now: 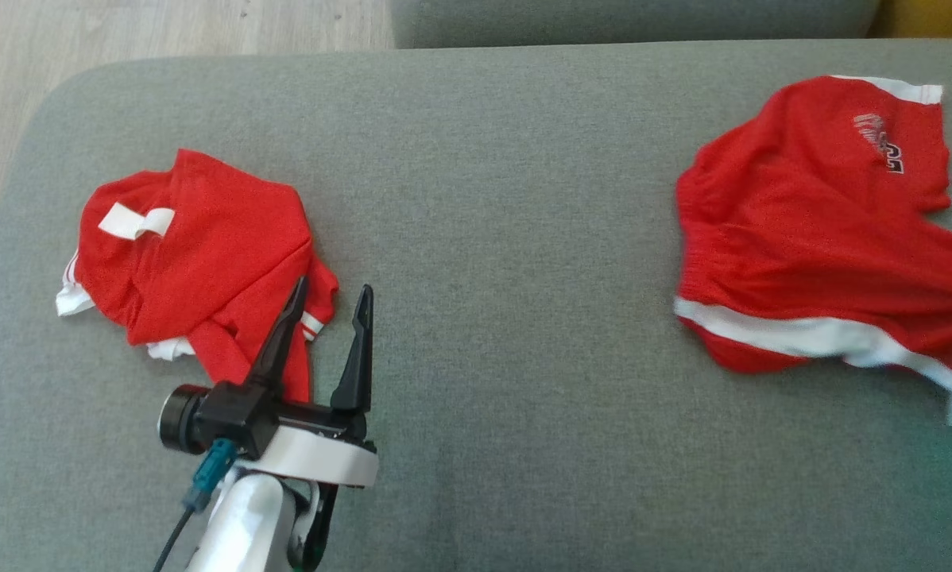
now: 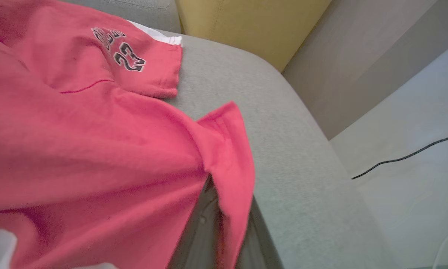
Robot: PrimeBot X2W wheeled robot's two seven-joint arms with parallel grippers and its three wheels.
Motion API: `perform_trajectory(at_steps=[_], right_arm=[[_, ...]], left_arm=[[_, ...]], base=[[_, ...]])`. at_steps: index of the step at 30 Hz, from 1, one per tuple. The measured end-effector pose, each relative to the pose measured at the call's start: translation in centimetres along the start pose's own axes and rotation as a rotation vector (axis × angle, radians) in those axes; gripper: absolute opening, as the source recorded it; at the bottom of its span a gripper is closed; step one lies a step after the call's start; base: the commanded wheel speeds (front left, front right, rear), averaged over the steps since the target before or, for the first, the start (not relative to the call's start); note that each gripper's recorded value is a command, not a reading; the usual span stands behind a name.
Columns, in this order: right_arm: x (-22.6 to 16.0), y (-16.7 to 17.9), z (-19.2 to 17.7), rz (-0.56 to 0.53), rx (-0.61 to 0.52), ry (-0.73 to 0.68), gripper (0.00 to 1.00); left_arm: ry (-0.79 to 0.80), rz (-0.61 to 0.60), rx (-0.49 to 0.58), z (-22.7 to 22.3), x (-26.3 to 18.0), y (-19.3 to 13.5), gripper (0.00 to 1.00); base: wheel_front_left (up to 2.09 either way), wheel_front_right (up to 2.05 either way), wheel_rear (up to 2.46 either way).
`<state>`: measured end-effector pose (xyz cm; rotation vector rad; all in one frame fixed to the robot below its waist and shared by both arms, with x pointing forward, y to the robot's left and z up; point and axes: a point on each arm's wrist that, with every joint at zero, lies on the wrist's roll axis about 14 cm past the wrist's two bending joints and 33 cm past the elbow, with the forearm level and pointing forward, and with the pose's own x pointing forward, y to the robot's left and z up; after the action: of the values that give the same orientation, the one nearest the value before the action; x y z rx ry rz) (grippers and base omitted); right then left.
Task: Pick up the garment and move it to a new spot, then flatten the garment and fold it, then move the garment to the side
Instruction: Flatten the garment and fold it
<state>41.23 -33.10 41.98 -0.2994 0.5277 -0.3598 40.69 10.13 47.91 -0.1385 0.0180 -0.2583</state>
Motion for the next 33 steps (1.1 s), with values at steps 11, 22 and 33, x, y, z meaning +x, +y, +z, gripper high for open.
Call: perform_trajectory(at_steps=[11,22,33], right_arm=[[-0.9,-3.2,2.4,-0.11,-0.042,-0.11,1.0],[-5.1,6.9,9.4,0.259,0.214,-0.495,1.0],[-8.9,13.9,5.0,0.495,0.211,-0.403,1.0]], left_arm=[[-0.015,-0.001,0.004,0.6,-0.1,-0.1,1.0],[-0.035,-0.035,0.005,1.3,-0.6,-1.5,1.0],[-0.022,-0.036,0.004,0.8,-0.8,-1.5,1.0]], base=[[0.0,0.0,0.0],[0.0,0.0,0.0],[0.0,0.0,0.0]])
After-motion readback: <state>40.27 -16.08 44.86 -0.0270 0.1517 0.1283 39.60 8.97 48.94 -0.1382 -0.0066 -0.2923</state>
